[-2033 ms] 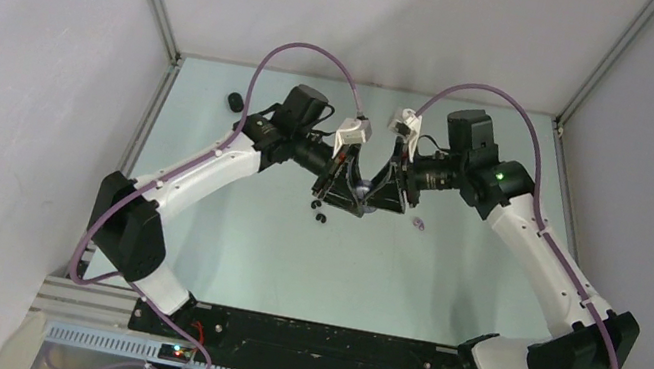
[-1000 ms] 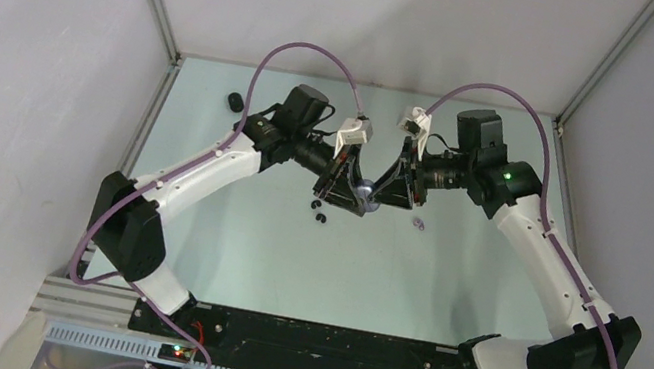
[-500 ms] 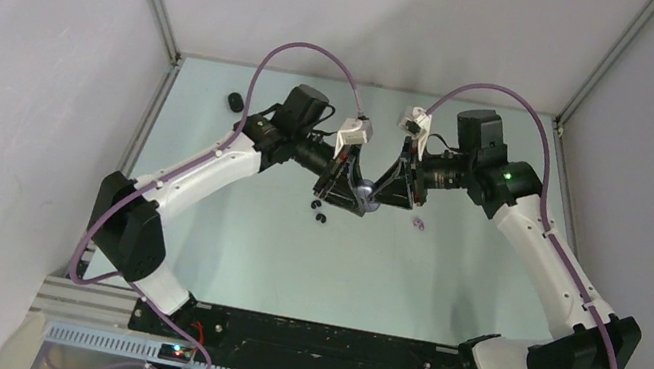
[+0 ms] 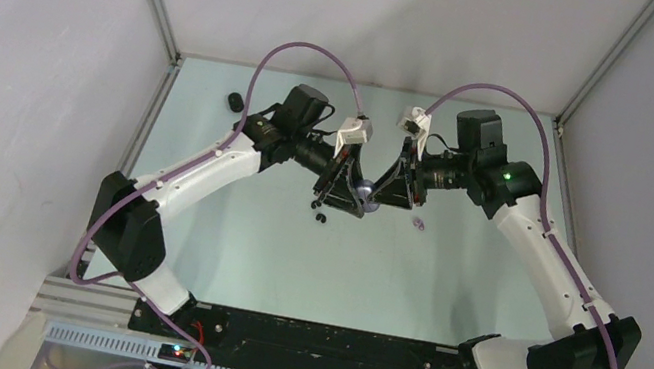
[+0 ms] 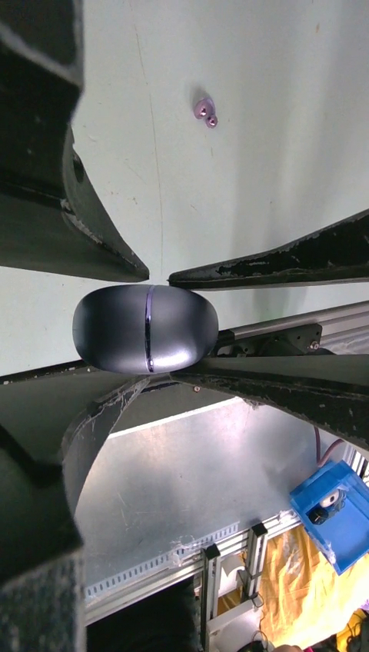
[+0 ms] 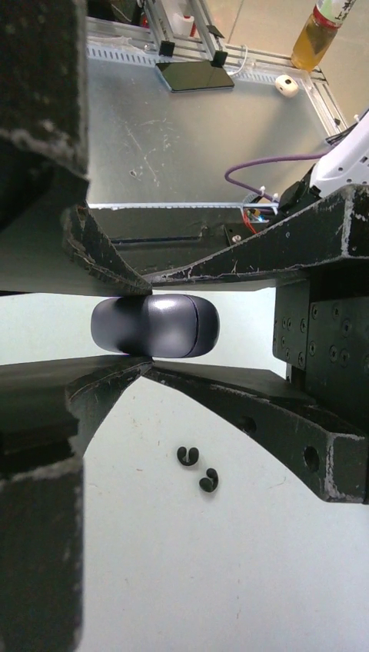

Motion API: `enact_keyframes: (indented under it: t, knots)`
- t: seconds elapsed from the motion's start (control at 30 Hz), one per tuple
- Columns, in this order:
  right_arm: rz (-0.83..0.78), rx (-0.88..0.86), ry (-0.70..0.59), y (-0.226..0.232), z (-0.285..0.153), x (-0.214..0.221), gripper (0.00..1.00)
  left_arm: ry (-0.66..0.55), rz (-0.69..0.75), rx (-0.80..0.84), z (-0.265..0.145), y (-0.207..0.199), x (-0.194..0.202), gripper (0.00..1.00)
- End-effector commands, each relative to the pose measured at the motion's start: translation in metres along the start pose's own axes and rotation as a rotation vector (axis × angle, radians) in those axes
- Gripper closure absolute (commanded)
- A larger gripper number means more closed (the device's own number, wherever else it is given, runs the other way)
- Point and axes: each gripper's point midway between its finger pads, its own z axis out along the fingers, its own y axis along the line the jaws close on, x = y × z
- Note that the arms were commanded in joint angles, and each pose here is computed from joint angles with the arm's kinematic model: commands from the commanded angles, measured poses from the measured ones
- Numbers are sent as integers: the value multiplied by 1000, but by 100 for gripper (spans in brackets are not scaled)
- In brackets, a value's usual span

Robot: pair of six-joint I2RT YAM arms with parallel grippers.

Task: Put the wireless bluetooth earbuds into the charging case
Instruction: Open the charging case.

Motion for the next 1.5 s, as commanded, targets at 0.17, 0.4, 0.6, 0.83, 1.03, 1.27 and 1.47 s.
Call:
enact_keyframes:
  t: [0.17, 0.4, 0.6, 0.83, 1.03, 1.27, 1.47]
  knots:
    - [-22, 23, -25, 2, -3, -10, 79, -15, 22, -9, -2, -1, -10, 38]
    - [-12, 25, -14, -1, 2, -7, 79, -12, 26, -12, -2, 0, -9, 28]
    - [-7, 31, -5, -4, 5, -5, 79, 6, 42, -28, -1, 0, -4, 27]
    - [-4, 30, 0, -5, 7, -4, 79, 23, 55, -27, 0, -2, -2, 42]
    - [2, 31, 5, -7, 8, -2, 79, 37, 62, -30, 1, -1, 1, 47]
    - [5, 22, 15, -7, 13, 0, 79, 52, 67, -25, 4, -3, 3, 61]
    - [5, 18, 22, -7, 15, 2, 79, 54, 67, -25, 4, -3, 4, 64]
